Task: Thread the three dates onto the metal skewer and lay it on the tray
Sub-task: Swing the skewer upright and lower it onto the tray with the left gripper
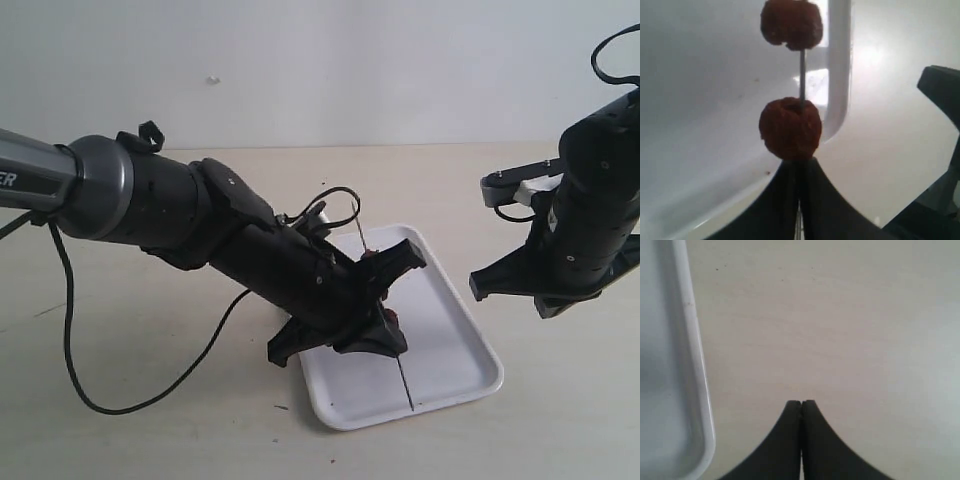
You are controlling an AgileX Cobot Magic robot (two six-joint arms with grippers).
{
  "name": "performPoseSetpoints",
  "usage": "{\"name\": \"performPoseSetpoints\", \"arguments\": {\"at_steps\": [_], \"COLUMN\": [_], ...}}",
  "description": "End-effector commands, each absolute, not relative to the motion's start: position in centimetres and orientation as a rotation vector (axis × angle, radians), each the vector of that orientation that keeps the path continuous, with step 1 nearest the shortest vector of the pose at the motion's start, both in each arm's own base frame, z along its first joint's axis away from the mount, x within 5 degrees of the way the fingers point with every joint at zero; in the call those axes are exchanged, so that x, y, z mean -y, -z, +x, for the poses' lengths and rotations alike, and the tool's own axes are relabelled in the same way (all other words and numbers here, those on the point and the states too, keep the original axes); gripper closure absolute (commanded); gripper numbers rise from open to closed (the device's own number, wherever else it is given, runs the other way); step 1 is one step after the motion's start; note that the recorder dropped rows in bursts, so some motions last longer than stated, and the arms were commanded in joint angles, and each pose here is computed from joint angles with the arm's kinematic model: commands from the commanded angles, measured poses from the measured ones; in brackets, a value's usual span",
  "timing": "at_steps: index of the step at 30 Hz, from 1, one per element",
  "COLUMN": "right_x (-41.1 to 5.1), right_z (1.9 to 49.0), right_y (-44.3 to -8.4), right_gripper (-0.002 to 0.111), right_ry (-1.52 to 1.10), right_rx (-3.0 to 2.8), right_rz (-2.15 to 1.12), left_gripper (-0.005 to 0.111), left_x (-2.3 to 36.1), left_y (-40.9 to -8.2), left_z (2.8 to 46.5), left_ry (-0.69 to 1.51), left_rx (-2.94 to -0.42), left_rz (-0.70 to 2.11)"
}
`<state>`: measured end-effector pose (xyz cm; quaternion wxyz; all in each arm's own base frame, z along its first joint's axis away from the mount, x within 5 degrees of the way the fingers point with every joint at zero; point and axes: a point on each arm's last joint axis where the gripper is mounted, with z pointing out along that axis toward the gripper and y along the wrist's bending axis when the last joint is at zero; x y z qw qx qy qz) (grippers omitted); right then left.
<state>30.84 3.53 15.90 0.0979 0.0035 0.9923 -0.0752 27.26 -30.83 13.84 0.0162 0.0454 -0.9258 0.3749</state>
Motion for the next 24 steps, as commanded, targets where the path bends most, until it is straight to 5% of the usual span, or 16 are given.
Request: {"name": "performPoseSetpoints", "arguments": {"at_steps": [1,18,24], "right_x": [-3.4,-3.4,-3.4], "right_z": [30.8,30.9,30.9], "right_y": [-16.2,-16.2,-16.2], "right_gripper": [0.108,0.108,0.108], "right_ry": [0.231,0.227,0.226], "right_rx": [-2.929,-2.911,-2.908], "right_rz": [-0.004,-0.015,-0.015], "left_gripper": [0.107,0.106,0.082], "left_x": [30.9,30.9,30.9], "left_y": [-13.7,-12.3,-12.3], "left_z": [27.1,27.5,27.4], "left_ry": [-1.126,-1.083,-1.080], "left_rx": [2.915,2.934,2.936], "left_rz": [0.169,0.225,0.220]}}
